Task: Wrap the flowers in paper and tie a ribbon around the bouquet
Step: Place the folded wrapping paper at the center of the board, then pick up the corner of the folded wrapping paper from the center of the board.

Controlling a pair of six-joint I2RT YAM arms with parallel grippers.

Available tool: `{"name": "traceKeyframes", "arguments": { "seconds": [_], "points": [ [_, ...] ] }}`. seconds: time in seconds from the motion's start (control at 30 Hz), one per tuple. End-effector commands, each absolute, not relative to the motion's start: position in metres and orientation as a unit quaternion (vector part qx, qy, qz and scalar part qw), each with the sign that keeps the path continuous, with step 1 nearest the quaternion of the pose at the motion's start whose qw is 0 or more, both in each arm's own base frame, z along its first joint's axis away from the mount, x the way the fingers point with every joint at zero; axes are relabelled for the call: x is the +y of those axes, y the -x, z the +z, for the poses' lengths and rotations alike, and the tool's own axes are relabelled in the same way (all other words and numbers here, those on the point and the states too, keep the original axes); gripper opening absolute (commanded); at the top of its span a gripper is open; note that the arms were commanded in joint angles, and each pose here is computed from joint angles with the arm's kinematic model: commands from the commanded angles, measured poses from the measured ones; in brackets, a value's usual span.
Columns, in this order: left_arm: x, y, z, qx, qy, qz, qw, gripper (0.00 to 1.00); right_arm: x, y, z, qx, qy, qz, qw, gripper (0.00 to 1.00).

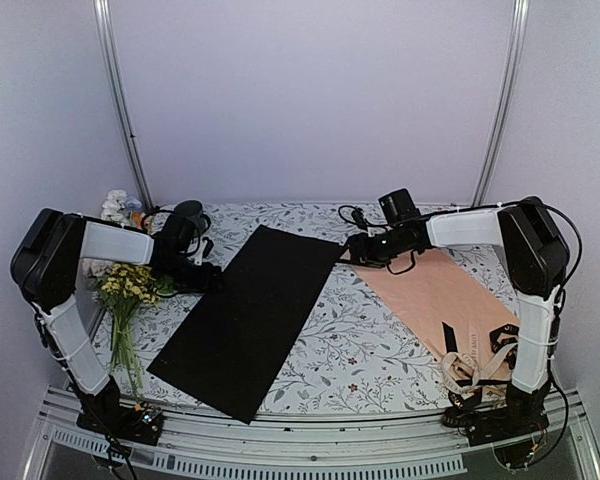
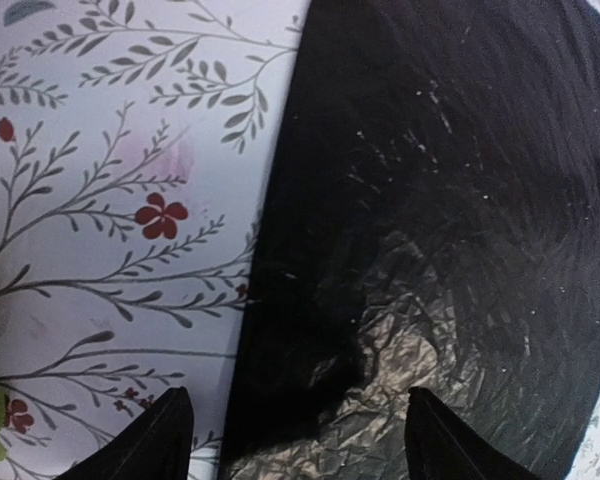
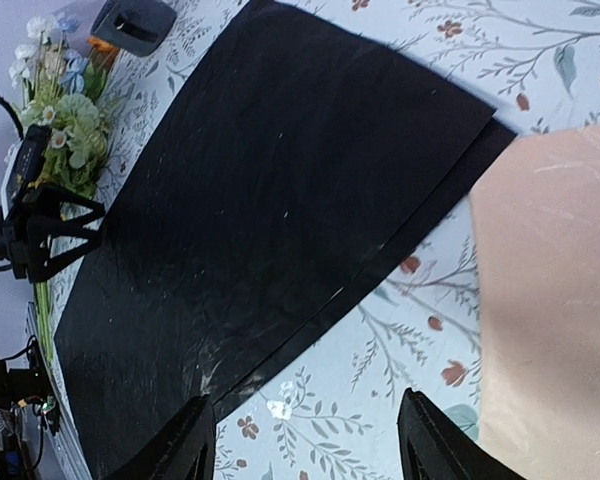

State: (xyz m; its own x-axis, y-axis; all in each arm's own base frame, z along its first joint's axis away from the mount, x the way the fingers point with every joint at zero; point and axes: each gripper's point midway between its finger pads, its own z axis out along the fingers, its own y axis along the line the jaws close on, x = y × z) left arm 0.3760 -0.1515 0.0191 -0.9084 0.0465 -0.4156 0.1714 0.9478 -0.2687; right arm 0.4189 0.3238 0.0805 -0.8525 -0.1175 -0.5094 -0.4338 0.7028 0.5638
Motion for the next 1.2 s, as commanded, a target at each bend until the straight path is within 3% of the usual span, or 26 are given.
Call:
{"name": "traceKeyframes", "arguments": {
  "seconds": [0.0,0.43,0.6,1.0,1.17],
  "points": [
    [-0.156,-0.359,-0.003,0.972,-0.069,-0.151,0.168,0.74,0.309,-0.475,0.087,0.896,0.101,0.335,0.274,0.63],
    [-0.16,-0.359,-0.004,0.97,-0.081,-0.155,0.169,0.72,0.338,-0.542,0.042,0.894,0.057,0.368,0.25,0.5],
    [-0.162,-0.359,-0.004,0.969,-0.086,-0.155,0.17,0.72,0.356,-0.542,0.034,0.886,0.074,0.4,0.223,0.33],
    [-0.164,-0.358,-0.008,0.969,-0.093,-0.154,0.167,0.72,0.383,-0.528,0.049,0.86,0.124,0.444,0.22,0.29],
    [-0.165,-0.357,-0.009,0.969,-0.095,-0.153,0.167,0.72,0.4,-0.515,0.057,0.835,0.152,0.487,0.205,0.33]
  ]
}}
